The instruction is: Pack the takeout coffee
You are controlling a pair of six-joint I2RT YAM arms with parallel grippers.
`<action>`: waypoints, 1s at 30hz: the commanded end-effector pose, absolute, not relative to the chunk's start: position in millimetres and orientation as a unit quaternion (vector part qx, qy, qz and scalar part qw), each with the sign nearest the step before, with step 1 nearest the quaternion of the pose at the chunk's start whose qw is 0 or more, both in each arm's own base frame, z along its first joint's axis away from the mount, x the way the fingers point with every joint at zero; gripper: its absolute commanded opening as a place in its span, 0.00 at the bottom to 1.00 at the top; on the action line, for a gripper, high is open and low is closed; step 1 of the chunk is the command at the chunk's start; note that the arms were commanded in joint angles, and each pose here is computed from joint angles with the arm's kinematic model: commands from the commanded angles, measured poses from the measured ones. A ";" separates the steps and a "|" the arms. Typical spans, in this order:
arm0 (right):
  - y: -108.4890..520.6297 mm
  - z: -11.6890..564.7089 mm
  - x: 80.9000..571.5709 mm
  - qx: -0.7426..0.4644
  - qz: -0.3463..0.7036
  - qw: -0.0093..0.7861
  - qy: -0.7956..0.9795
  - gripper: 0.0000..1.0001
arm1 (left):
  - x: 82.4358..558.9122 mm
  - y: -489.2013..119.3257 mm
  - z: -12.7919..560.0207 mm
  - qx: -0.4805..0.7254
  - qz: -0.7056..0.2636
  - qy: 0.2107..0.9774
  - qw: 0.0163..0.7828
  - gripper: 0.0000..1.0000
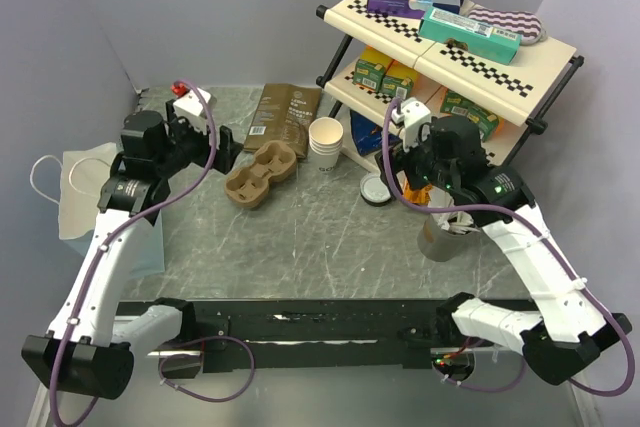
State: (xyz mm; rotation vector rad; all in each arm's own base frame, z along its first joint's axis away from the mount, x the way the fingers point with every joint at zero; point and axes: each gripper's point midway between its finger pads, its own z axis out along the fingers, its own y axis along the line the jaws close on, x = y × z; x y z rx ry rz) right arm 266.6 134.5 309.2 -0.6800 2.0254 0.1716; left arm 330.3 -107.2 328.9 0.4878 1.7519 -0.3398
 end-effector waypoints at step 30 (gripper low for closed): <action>188.2 441.7 274.8 -0.355 0.252 0.608 0.664 0.84 | 396.8 -276.2 301.3 0.484 -0.256 0.715 0.435 0.68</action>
